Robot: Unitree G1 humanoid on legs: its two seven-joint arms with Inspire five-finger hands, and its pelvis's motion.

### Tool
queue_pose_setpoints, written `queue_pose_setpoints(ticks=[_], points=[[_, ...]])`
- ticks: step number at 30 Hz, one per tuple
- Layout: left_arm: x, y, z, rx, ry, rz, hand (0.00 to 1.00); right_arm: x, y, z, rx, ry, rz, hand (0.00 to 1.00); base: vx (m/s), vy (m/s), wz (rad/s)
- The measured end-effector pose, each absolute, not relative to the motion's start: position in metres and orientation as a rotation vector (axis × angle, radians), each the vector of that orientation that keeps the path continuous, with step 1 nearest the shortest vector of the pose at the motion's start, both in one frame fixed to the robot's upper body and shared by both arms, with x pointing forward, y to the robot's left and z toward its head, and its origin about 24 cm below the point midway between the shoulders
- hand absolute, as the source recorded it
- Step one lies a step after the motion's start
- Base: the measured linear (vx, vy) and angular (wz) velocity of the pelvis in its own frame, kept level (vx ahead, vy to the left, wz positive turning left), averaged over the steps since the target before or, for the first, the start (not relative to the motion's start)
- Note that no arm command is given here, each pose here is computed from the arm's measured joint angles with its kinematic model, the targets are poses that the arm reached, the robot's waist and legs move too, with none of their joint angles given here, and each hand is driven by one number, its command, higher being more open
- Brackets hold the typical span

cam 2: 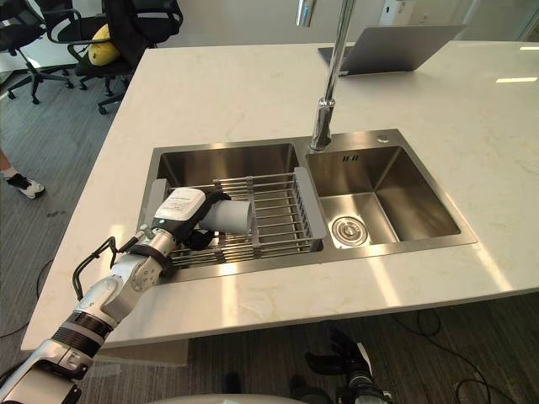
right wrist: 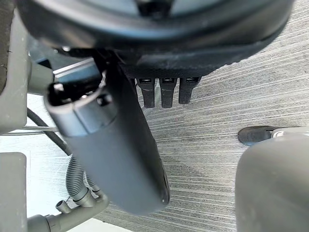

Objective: Walk over to the sink, pick up the cup, carry it to the dishwasher, place the cup inside the dishwasher, then close the dishwasher door

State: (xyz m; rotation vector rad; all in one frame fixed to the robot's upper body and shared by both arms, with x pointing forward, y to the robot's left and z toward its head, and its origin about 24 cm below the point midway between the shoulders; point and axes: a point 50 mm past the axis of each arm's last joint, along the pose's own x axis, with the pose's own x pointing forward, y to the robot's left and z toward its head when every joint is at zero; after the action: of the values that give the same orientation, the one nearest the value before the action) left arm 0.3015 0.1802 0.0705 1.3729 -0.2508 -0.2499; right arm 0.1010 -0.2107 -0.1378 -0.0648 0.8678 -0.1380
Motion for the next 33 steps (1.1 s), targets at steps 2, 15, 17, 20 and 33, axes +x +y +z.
queue_pose_setpoints(ticks=[2, 15, 17, 20, 33], points=[[0.301, 0.179, 0.07, 1.371, -0.255, -0.254, 0.3, 0.102, -0.211, -0.138, -0.065, 0.867, -0.138, 0.9, 0.0, 0.0, 0.0], [0.3, 0.177, 0.069, 1.344, -0.259, -0.265, 0.3, 0.103, -0.211, -0.138, -0.067, 0.869, -0.142, 0.9, 0.0, 0.0, 0.0], [0.3, 0.178, 0.069, 1.327, -0.254, -0.264, 0.3, 0.103, -0.211, -0.138, -0.067, 0.869, -0.143, 0.9, 0.0, 0.0, 0.0], [0.298, 0.176, 0.065, 1.288, -0.241, -0.253, 0.3, 0.103, -0.211, -0.138, -0.067, 0.869, -0.143, 0.9, 0.0, 0.0, 0.03], [0.274, 0.175, 0.068, 0.881, -0.242, -0.049, 0.3, 0.098, -0.212, -0.141, -0.07, 0.894, -0.161, 0.9, -0.02, -0.007, 0.02]])
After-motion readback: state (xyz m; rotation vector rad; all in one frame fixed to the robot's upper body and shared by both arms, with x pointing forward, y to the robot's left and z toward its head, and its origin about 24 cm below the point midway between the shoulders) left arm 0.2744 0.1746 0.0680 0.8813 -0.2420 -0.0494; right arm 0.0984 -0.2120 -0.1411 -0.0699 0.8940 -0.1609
